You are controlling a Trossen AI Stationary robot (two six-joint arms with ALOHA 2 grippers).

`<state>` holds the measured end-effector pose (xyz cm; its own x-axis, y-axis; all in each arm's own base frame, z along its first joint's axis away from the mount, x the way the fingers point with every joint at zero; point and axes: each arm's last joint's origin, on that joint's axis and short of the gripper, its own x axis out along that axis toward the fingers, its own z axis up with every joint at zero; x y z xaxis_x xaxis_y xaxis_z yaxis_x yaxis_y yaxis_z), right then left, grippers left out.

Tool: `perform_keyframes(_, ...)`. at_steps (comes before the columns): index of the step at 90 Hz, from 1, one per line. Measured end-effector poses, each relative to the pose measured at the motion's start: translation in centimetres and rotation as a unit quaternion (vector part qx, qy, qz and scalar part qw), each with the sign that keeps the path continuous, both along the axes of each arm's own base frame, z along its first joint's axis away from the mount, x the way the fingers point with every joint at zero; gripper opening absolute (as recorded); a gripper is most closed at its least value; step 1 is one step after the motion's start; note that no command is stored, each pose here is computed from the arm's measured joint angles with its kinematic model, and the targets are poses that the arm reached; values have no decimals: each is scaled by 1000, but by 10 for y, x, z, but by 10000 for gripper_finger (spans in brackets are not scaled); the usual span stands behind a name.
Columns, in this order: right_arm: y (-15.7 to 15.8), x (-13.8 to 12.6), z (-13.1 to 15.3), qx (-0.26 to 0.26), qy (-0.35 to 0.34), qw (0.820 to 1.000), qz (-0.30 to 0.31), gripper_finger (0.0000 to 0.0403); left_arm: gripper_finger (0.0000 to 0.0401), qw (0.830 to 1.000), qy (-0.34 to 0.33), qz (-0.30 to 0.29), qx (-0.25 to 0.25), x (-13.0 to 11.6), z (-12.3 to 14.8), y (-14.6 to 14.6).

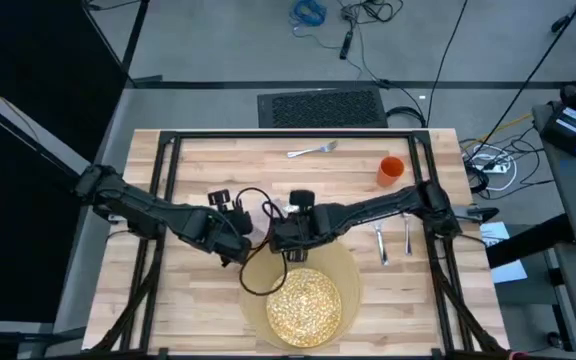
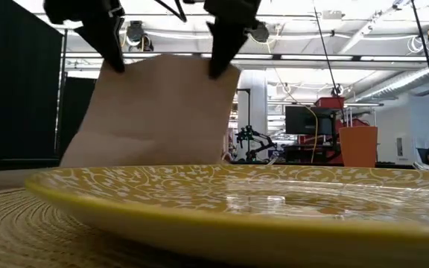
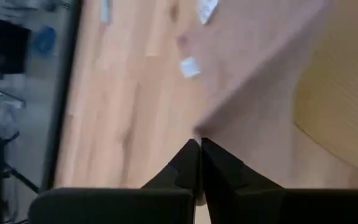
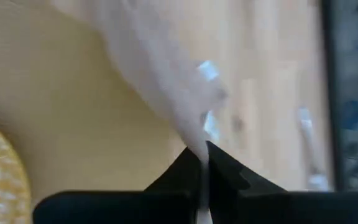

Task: Set table place
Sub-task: Fold the brown table napkin

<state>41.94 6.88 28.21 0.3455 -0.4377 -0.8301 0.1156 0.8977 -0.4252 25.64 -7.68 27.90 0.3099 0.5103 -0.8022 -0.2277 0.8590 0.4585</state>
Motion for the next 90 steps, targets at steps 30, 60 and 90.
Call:
perform_keyframes(30,1,-17,61,-57,-5,998,3,0,0,997,-76,-23,19,0,48,-19)
perform_keyframes(60,3,-39,94,17,2,1000,13,0,0,995,-92,-29,-28,-4,70,-26)
perform_keyframes(90,-38,-24,80,74,49,996,24,0,0,998,-51,-2,-22,4,43,-17)
